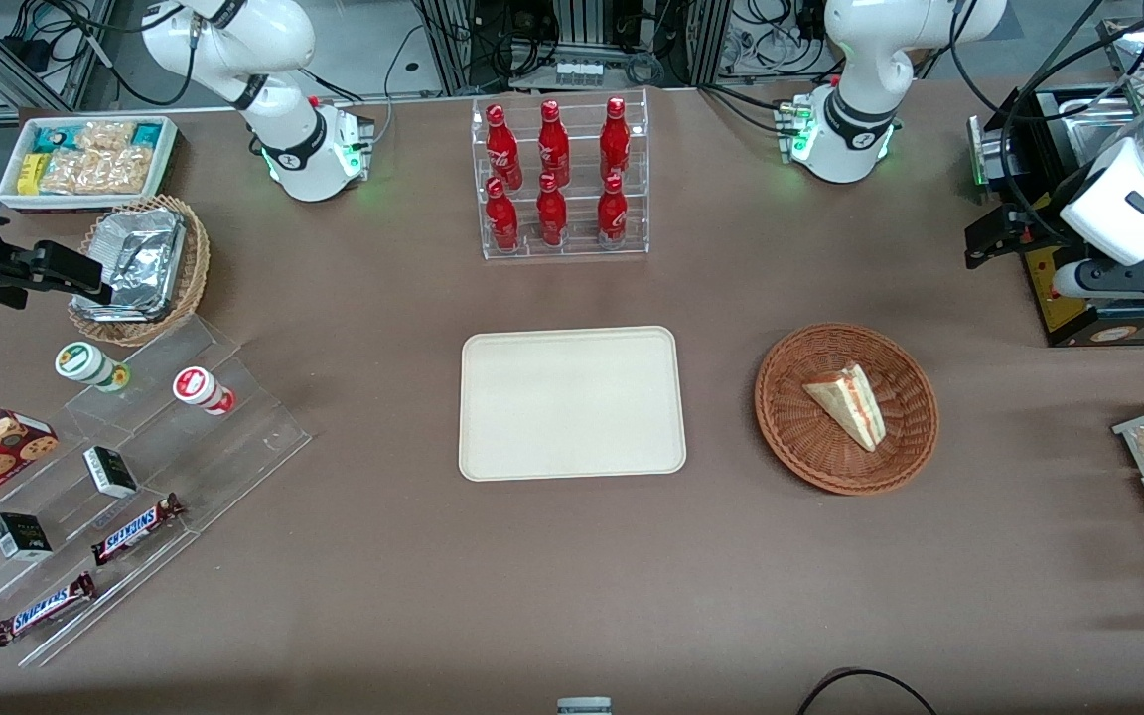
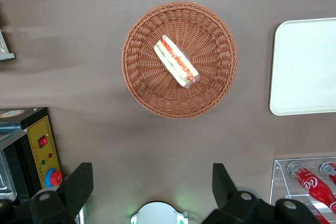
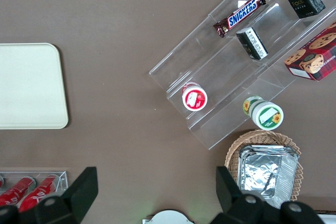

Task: Place sandwich from basket to tray
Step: 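Move the open left gripper over the sandwich in the wicker basket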

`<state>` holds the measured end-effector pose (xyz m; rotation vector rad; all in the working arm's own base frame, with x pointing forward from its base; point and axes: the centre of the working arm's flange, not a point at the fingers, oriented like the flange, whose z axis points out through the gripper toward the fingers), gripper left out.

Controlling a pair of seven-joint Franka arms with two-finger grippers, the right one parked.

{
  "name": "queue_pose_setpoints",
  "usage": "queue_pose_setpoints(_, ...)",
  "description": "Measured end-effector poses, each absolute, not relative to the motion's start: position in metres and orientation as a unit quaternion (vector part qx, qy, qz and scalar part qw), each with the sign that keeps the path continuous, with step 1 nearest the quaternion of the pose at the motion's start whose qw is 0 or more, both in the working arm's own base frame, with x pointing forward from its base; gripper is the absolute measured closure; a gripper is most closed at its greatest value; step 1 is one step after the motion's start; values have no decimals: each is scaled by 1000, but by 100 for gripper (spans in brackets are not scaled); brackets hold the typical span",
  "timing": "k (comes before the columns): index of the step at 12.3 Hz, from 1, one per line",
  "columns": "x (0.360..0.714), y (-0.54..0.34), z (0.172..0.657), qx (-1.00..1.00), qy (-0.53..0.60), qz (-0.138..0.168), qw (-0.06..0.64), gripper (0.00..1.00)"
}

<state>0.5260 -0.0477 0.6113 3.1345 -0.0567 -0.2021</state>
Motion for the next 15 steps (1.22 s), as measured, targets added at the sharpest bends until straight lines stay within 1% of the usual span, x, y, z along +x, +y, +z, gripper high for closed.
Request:
queue_pose_setpoints(2, 526, -48, 610, 998, -18, -66, 0, 0)
queue_pose_setpoints(4, 529, -48, 598, 997, -20, -79, 0, 0)
queue_pose_setpoints(6, 536, -50, 569, 995, -22, -96, -1, 0)
queue_pose_setpoints(7, 541, -51, 550, 995, -23, -97, -1, 0)
queue_pose_setpoints(9, 545, -54, 507, 995, -24, -93, 0, 0)
queue_pose_setpoints(12, 541, -56, 451, 996, -24, -80, 0, 0)
queue_pose_setpoints(15, 533, -55, 403, 999, 3, -52, 0, 0)
